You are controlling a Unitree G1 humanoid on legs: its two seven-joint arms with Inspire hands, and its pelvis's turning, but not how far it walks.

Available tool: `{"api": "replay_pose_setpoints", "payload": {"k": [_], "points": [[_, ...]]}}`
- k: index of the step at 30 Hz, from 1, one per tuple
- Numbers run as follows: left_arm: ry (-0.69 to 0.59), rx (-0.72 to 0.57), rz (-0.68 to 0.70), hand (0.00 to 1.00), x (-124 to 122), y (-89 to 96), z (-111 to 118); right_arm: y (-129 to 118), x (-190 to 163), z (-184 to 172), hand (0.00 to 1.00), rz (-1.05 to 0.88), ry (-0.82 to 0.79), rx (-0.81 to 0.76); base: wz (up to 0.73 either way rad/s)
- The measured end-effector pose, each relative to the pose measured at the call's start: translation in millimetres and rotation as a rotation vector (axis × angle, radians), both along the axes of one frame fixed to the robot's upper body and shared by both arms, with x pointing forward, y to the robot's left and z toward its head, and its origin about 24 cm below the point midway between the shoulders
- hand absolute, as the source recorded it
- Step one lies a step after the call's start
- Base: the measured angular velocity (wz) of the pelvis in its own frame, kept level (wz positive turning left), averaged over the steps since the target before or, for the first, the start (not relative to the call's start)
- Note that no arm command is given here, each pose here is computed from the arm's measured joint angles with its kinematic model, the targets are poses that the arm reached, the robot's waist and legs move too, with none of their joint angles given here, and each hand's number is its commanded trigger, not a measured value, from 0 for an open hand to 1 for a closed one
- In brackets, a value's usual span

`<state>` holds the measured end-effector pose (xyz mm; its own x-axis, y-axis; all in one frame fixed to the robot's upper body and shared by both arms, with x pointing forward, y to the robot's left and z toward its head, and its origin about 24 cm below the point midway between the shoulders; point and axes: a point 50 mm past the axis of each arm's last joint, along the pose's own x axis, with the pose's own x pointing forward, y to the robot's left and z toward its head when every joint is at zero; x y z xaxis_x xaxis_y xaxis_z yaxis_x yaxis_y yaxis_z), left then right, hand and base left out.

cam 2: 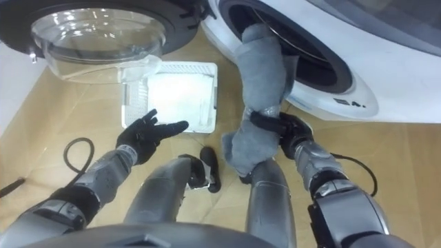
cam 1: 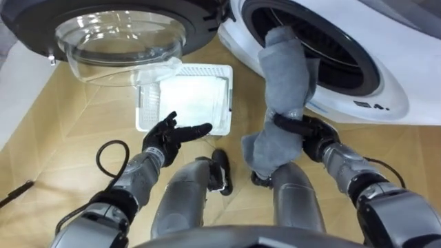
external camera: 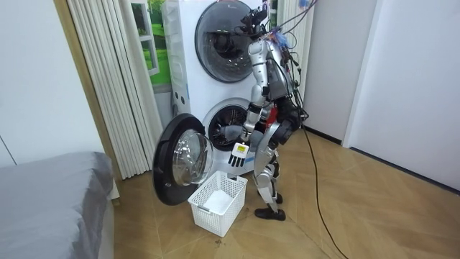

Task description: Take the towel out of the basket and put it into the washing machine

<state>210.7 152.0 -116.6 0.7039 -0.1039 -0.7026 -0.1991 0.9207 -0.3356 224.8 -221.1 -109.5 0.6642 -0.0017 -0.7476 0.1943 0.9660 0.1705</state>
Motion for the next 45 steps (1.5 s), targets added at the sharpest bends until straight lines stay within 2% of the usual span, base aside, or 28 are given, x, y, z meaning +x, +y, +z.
{"api": "replay_pose_setpoints", "payload": {"k": [5,11,15,20,23,28,29,30,31,32,45], "points": [[-0.009,0.022,0.01,0.0,0,1.6,2,-14,4,6,1.0,-0.104,-0.017,0.036,0.01],[-0.031,0.045,0.017,0.0,3,5.4,7,-43,17,23,1.0,-0.311,-0.067,0.094,0.09],[-0.043,0.07,0.018,0.0,4,11.2,9,-56,37,44,1.0,-0.41,-0.142,0.168,0.0],[-0.035,0.084,0.031,0.0,-2,16.3,8,-56,45,51,1.0,-0.439,-0.115,0.239,0.01],[-0.03,0.112,0.046,0.0,-9,25.8,8,-49,60,64,1.0,-0.435,-0.117,0.308,-0.03],[-0.055,0.112,0.069,0.0,-13,24.2,13,-38,81,84,1.0,-0.495,-0.152,0.464,-0.03],[-0.055,0.113,0.072,0.0,-14,24.8,13,-36,84,86,0.9,-0.501,-0.152,0.479,0.04],[-0.05,0.118,0.083,0.0,-16,26.1,12,-34,88,90,0.86,-0.516,-0.149,0.51,0.06],[-0.047,0.118,0.101,0.0,-17,28.2,12,-31,92,96,0.73,-0.522,-0.146,0.534,0.05],[-0.046,0.118,0.11,0.0,-17,28.9,12,-30,93,98,0.0,-0.524,-0.144,0.542,0.05],[-0.081,0.136,0.106,0.0,-12,9.1,17,-31,109,120,0.0,-0.708,-0.083,0.58,0.06]]}}
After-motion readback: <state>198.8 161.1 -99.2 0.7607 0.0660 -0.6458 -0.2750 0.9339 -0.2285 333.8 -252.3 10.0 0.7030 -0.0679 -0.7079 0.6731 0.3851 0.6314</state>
